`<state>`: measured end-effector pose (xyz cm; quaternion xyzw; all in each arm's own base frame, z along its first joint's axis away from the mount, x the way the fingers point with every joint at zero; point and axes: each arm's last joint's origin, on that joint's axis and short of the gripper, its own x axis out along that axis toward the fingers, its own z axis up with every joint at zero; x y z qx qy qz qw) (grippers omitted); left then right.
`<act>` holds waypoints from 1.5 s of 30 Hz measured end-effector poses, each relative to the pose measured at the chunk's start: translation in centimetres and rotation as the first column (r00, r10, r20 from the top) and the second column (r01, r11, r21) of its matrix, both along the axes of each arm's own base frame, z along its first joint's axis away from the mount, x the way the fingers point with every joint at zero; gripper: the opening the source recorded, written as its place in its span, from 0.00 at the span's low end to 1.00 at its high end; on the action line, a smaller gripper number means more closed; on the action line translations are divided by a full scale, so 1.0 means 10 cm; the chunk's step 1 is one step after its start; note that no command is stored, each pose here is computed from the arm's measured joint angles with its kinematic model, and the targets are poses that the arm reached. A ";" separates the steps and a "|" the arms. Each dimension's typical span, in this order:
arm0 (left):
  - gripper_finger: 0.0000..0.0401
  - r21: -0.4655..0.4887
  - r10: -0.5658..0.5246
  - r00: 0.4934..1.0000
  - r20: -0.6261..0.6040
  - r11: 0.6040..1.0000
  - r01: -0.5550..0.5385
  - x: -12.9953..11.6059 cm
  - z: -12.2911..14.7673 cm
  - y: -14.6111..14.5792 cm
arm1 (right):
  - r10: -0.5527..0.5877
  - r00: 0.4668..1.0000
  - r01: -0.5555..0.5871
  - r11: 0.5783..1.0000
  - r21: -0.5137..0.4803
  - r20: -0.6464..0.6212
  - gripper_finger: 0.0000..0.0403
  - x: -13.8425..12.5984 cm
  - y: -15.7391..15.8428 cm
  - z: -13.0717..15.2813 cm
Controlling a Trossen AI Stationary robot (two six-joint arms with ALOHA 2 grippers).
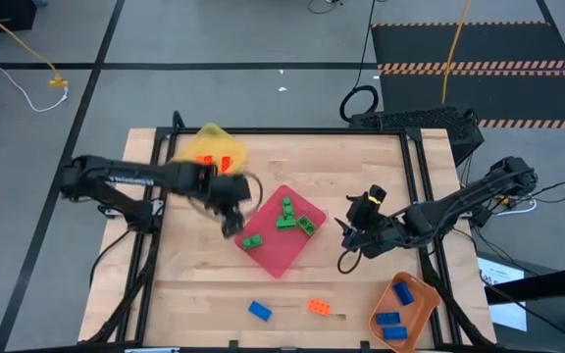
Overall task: Sort & place blocks by color
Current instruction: Put the blue game piece into the orange bin
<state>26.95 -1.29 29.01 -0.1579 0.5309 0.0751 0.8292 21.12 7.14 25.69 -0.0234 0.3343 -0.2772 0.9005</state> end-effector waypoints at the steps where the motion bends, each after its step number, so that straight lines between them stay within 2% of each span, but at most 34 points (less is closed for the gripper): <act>1: 0.61 -0.009 -0.027 0.999 0.037 1.000 0.027 0.04 0.01 -0.14 | -0.006 1.000 0.006 1.000 0.006 0.003 0.74 -0.02 -0.01 0.01; 6: 0.57 0.002 -0.171 0.967 0.189 0.985 0.174 0.15 0.00 -0.76 | -0.002 0.999 0.001 1.000 0.031 0.036 0.74 -0.09 0.01 0.07; 10: 0.55 0.033 -0.292 0.937 0.194 0.956 0.291 0.22 -0.18 -1.13 | 0.000 0.998 -0.003 0.999 0.049 0.055 0.74 -0.10 0.04 0.08; 14: 0.54 0.069 -0.397 0.910 0.119 0.918 0.391 0.28 -0.46 -1.38 | -0.016 0.998 0.011 0.998 0.065 0.068 0.74 -0.09 0.04 0.08; 16: 0.54 0.082 -0.433 0.899 0.068 0.900 0.427 0.31 -0.61 -1.45 | -0.018 0.997 0.012 0.997 0.071 0.078 0.74 -0.09 0.04 0.08; 20: 0.54 0.089 -0.506 0.862 0.041 0.861 0.501 0.37 -0.81 -1.57 | 0.003 0.995 -0.010 0.998 0.066 0.096 0.74 -0.06 0.05 0.07; 26: 0.54 0.153 -0.613 0.775 0.151 0.789 0.595 0.42 -0.79 -1.75 | 0.018 0.996 -0.025 0.996 0.085 0.088 0.74 -0.06 0.06 0.07; 29: 0.57 0.188 -0.652 0.744 0.150 0.757 0.626 0.39 -0.79 -1.81 | 0.011 0.996 -0.020 0.995 0.094 0.094 0.74 -0.06 0.06 0.07; 38: 0.78 0.183 -0.681 0.729 0.075 0.728 0.661 0.44 -1.15 -1.96 | -0.005 0.994 -0.011 0.989 0.149 0.105 0.74 -0.06 0.07 0.07; 45: 0.80 0.176 -0.701 0.711 0.057 0.708 0.684 0.47 -1.31 -2.02 | -0.006 0.994 -0.010 0.988 0.151 0.105 0.74 -0.06 0.07 0.07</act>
